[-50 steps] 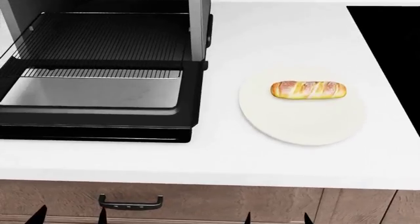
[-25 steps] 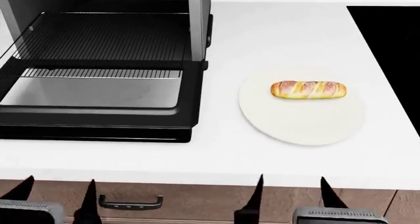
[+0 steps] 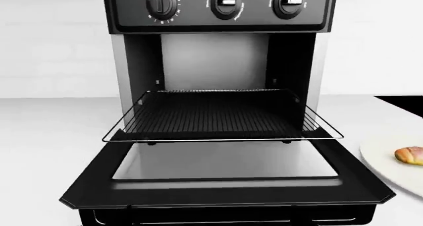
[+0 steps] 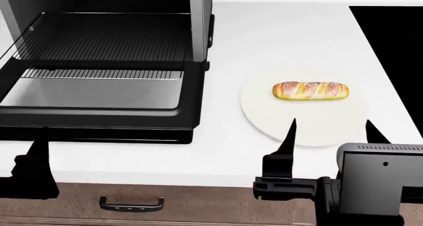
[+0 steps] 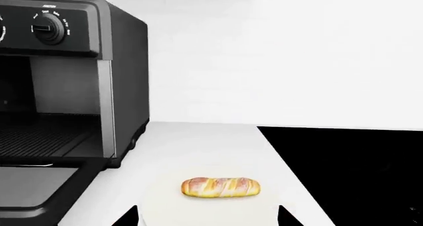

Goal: Place the baguette on the rack of the toaster oven.

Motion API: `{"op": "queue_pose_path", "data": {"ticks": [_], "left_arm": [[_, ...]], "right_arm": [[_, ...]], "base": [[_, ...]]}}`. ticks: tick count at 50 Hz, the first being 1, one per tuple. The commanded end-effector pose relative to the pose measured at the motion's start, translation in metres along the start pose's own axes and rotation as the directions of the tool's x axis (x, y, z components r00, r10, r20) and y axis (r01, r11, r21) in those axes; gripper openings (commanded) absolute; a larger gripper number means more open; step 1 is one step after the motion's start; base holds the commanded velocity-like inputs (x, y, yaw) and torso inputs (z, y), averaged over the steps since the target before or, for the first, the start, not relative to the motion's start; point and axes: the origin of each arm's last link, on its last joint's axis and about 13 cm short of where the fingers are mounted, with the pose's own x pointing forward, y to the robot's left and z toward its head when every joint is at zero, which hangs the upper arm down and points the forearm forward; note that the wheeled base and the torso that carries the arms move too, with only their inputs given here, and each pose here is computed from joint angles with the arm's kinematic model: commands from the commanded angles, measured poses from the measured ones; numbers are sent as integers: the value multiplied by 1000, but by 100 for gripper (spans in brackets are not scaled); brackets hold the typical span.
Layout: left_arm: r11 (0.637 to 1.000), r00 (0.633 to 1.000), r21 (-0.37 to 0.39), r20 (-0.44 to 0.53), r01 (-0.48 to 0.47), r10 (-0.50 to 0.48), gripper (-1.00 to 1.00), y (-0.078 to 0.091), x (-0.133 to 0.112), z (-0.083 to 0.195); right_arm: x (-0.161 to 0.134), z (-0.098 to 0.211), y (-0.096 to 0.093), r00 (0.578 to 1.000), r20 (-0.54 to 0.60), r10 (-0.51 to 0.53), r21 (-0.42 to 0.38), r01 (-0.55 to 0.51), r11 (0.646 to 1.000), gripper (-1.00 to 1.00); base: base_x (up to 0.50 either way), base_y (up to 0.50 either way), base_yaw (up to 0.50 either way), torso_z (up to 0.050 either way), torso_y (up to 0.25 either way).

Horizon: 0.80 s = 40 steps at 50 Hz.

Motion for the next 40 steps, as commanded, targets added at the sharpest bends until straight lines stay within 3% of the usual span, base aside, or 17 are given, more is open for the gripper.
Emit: {"op": "queue_pose_path", "data": {"ticks": [1,18,40], "left_arm": [[998,999,43,1,-38,38,100,10,-8,16],[996,998,55,6,-63,63,100,17,-12,24],[998,999,48,6,-40,40,100,15,-16,26]], "right_arm": [[-5,6,-8,1000,-2,-27,-16,27,999,100],[-13,6,-17,999,0,-55,-31,55,998,100],[-12,5,-18,998,-1,-60,-27,60,998,100]], "base": [[0,0,0,0,0],[26,0,0,0,0],[279,63,0,0,0]]}}
